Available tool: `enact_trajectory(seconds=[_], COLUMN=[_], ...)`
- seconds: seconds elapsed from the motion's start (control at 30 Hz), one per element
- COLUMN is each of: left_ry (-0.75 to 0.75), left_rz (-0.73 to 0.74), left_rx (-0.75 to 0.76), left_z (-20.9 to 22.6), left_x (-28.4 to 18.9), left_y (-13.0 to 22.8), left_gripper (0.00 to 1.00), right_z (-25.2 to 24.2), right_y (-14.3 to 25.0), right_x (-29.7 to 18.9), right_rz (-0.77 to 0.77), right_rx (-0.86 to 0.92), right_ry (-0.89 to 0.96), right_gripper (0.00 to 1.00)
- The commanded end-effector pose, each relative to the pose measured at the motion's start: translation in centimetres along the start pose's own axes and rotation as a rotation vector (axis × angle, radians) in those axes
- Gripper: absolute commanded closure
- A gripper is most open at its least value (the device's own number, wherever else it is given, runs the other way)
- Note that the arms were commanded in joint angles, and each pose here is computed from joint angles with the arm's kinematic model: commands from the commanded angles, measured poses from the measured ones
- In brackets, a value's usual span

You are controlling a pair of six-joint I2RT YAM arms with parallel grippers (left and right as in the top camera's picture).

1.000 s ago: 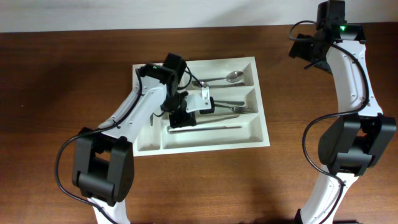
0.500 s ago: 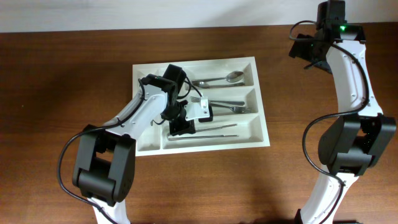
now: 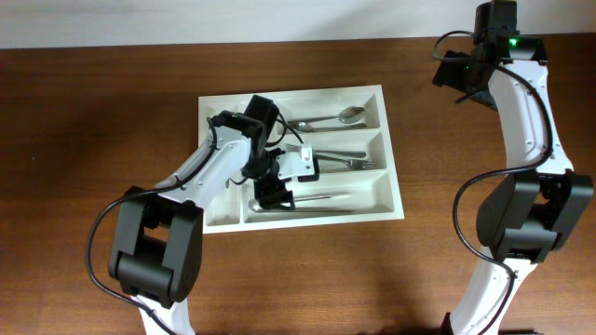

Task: Pack container
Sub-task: 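Carry the tongs into the tray's bottom long compartment and release, then raise the left gripper up out of the tray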

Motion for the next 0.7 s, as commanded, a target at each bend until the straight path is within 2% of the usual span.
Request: enact_trajectory(seconds=[0.0,0.3,0.5,0.67], left_ry=[-0.1,-0.549,-0.769,-0.927], left_rz=[-0.031,0.049,0.081,0.208], left_rx=[0.053,0.099,0.013,-0.039], left_z=[1.1,5.0,5.9,6.4], left_x=[-2.6,-12.0,-16.6,-18.7], left_y=[-2.0,-6.3,-7.4,-6.5], left_gripper=[0.01,0.01,0.01,0.01], right_z=[0.1,0.1,0.1,0.1], right_y=[0.2,0.2,0.2,0.2], right_x=[0.5,0.5,0.5,0.5], right_rz=[0.007,0.007,0.007,0.007], right_rx=[0.008,0.008,0.008,0.008], right_ry=[0.01,0.01,0.01,0.01], right_gripper=[0.01,0.01,0.01,0.01])
Point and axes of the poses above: each gripper's point midway between its finger pads, its own x axis out along the fingers, its own z axis along the line the jaws close on, y = z × x, the point moved 8 cm from there along -x, back along the fingers, and after that the axes turned 5 degrees about -x, right-handed, at the moved point
